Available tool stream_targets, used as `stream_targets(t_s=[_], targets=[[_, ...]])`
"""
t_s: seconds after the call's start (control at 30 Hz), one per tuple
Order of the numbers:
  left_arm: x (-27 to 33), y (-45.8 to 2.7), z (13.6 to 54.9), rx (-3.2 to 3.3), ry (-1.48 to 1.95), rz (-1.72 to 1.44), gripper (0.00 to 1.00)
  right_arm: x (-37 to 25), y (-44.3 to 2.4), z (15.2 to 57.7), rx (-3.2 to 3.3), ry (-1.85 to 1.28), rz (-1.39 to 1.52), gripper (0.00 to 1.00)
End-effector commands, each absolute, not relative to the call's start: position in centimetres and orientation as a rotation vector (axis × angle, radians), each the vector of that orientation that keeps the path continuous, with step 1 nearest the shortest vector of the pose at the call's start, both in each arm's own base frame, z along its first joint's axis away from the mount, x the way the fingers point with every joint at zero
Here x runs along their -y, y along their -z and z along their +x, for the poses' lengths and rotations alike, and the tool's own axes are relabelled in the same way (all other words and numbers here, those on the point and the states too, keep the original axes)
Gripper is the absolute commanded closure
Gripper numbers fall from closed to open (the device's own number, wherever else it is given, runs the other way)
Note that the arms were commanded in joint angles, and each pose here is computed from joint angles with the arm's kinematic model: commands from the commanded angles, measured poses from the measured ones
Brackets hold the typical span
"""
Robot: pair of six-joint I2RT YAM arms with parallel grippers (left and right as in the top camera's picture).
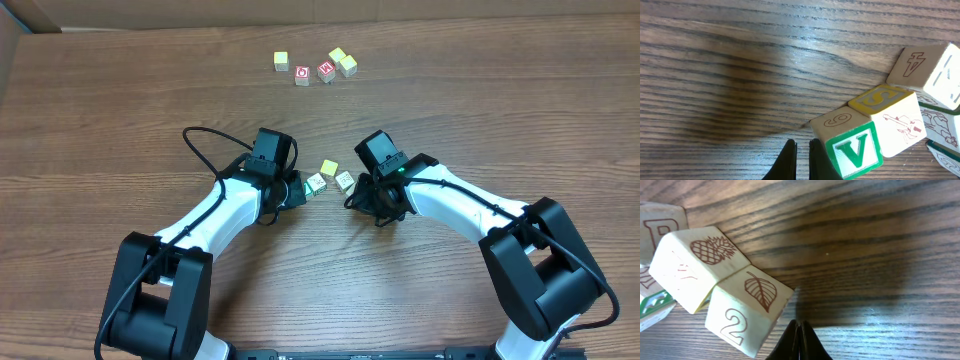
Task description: Flip 5 blocks
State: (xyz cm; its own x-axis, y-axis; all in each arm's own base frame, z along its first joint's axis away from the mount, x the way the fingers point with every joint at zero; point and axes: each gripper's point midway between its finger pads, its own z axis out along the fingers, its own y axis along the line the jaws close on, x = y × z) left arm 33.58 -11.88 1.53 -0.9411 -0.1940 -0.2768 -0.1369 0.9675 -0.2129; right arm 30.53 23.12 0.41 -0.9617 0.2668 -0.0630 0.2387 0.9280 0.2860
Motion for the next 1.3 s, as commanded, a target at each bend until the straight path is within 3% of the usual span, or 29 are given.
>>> stream_targets(t_s=[0.0,0.2,0.47,0.63,0.83,0.97,1.27], targets=[[11.6,-1.3,33.8,-2.819,0.239,-0.214,0.96,-22.7,-0.3,30.6,-2.984,-0.393,0.38,0.96],[11.6,-1.7,34.1,-2.812,0.234,-0.216,0.96,-21.3,-0.9,31.3,-3.0,-0.359,0.329,0.95],[11.4,-8.8,39.2,-2.691,0.287,-0.263,0.96,-19.1,-7.9,37.2,-2.914,-0.386,0.325,0.78],[10.9,-13.4,40.9,-2.71,0.239,-0.29,0.96,-21.1,-10.6,39.8,-2.804,-0.488,0.174,0.83],[9.7,-16.3,42.7,-2.791,0.189,-0.316,0.96,-22.5,-13.6,42.8,-2.727,-0.499,0.017,0.79],[9.2,-14.6,42.3,-2.882,0.146,-0.341,0.96,-23.2,-13.1,44.1,-2.711,-0.491,-0.049,0.79],[9.0,-10.9,41.7,-2.996,0.087,-0.358,0.96,-28.0,-7.1,43.4,-2.748,-0.471,-0.282,0.89]])
